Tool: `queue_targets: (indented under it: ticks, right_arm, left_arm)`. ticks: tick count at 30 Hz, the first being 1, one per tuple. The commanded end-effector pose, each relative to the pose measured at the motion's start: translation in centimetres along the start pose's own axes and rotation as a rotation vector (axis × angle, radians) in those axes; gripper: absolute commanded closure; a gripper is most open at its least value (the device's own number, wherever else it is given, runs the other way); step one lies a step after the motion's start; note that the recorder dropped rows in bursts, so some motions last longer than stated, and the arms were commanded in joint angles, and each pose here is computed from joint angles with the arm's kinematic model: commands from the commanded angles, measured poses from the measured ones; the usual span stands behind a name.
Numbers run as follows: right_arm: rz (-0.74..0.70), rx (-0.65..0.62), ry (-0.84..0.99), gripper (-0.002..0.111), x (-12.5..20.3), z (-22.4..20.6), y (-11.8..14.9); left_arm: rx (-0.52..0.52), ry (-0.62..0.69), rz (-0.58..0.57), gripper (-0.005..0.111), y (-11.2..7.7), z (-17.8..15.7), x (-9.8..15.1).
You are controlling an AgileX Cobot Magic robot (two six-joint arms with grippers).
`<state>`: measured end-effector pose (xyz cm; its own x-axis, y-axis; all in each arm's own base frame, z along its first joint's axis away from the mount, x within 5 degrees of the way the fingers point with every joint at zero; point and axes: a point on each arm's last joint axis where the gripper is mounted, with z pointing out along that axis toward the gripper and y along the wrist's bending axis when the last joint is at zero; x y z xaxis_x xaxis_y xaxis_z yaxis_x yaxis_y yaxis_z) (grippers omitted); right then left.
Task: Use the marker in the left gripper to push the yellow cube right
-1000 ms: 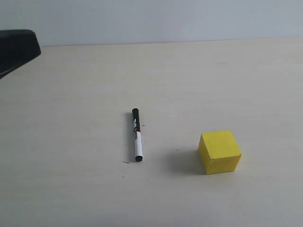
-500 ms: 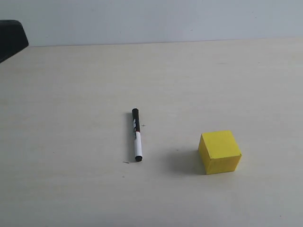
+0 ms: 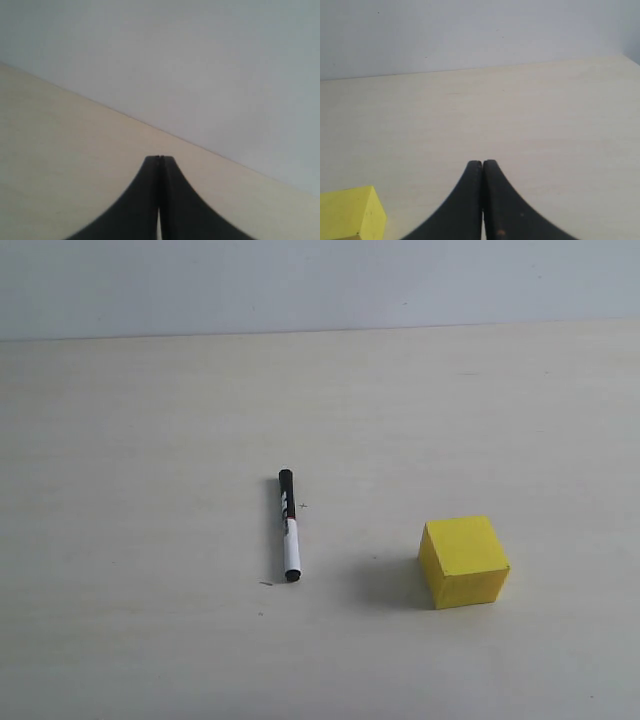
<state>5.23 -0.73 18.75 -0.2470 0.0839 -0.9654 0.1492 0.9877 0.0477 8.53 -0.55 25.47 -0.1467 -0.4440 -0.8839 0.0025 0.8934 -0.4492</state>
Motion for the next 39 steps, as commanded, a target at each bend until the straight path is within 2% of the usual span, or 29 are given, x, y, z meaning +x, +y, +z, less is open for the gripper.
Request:
queue_targets:
  ticks: [1, 5, 12, 22, 34, 36, 39]
  right_arm:
    - [-0.002, -0.002, -0.004, 0.108, 0.1, 0.0, 0.0]
    - [-0.002, -0.002, -0.004, 0.108, 0.1, 0.0, 0.0]
    - [-0.002, -0.002, -0.004, 0.108, 0.1, 0.0, 0.0]
    - [-0.002, -0.002, -0.004, 0.108, 0.1, 0.0, 0.0]
    - [-0.002, -0.002, -0.004, 0.108, 0.1, 0.0, 0.0]
    - [-0.002, -0.002, -0.004, 0.108, 0.1, 0.0, 0.0]
    - [-0.002, -0.002, -0.004, 0.108, 0.1, 0.0, 0.0]
  left_arm:
    - [-0.095, -0.034, -0.024, 0.107, 1.9, -0.7, 1.9]
    - [-0.13, -0.03, -0.015, 0.107, 2.6, -0.7, 2.7]
    - [-0.184, 0.014, 0.097, 0.107, 3.2, -0.7, 3.4]
    - [-0.226, 0.007, 0.345, 0.107, 3.6, -0.8, 3.1]
    - [-0.244, 0.008, 0.266, 0.107, 3.7, -0.9, 3.0]
    - [-0.232, 0.021, 0.32, 0.107, 3.5, -0.9, 2.8]
    - [-0.197, 0.073, 0.472, 0.107, 3.2, -0.9, 3.2]
